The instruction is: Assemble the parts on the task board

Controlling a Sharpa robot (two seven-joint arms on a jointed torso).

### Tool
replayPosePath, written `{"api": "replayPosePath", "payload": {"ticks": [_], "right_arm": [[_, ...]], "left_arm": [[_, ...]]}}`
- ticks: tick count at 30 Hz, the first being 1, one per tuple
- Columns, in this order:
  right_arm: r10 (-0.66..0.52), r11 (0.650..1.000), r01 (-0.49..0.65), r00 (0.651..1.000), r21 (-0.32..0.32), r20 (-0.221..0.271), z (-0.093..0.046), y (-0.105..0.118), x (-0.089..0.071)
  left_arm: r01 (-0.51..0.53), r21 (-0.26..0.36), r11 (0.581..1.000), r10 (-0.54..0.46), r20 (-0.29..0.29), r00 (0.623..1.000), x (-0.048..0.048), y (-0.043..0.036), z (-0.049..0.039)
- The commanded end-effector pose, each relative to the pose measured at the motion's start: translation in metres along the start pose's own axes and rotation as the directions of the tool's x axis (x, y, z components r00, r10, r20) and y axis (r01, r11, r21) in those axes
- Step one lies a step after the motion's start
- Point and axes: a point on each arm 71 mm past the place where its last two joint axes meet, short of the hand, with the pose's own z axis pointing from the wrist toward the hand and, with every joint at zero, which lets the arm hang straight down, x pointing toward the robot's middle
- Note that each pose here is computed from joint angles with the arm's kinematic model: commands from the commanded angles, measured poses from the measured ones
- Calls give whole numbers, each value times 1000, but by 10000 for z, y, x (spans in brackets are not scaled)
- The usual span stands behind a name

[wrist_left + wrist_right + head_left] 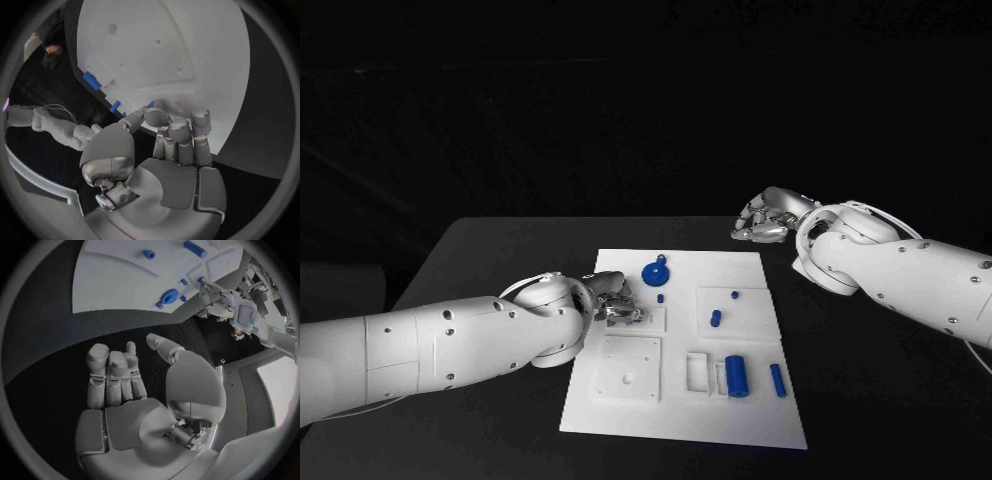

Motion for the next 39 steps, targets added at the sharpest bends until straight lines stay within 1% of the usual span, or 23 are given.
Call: {"api": "replayPosePath", "payload": {"ticks": [1, 10, 14, 20, 25, 28, 31, 33, 34, 35, 37, 39], "right_arm": [[-5, 1000, 5, 1000, -6, -10, 0, 10, 10], [-5, 1000, 5, 1000, -4, -9, -2, 0, 6], [-5, 1000, 5, 1000, -4, -8, -3, -5, 4], [-4, 1000, 4, 1000, -2, -7, -5, -11, 5], [-4, 1000, 4, 1000, -1, -7, -8, -19, 8], [-4, 1000, 4, 1000, 0, -7, -9, -22, 11], [-4, 1000, 4, 1000, 1, -6, -10, -27, 12], [-4, 1000, 4, 1000, 1, -7, -11, -28, 13], [-3, 1000, 3, 1000, 1, -7, -12, -30, 15], [-3, 1000, 3, 1000, 1, -7, -12, -32, 16], [-3, 1000, 3, 1000, 3, -7, -15, -41, 16], [-3, 1000, 3, 1000, 4, -7, -13, -43, 19]], "left_arm": [[-5, 2, 1000, 5, -45, 999, 74, -14, -2], [-2, -11, 1000, 2, -34, 999, 58, 21, 1], [-1, -18, 1000, 0, -31, 1000, 49, 49, -7], [8, -38, 999, -9, -8, 1000, 21, 106, -18], [21, -42, 999, -21, 7, 1000, 2, 138, -40], [44, -43, 998, -43, 22, 999, -22, 152, -53], [90, -34, 995, -89, 33, 996, -49, 147, -69], [117, -30, 993, -117, 25, 993, -57, 148, -82], [141, -31, 989, -141, 25, 990, -80, 146, -80], [174, -28, 984, -173, 29, 984, -131, 133, -72], [191, -24, 981, -191, 22, 981, -145, 136, -84], [238, -28, 971, -238, 23, 971, -212, 136, -85]]}}
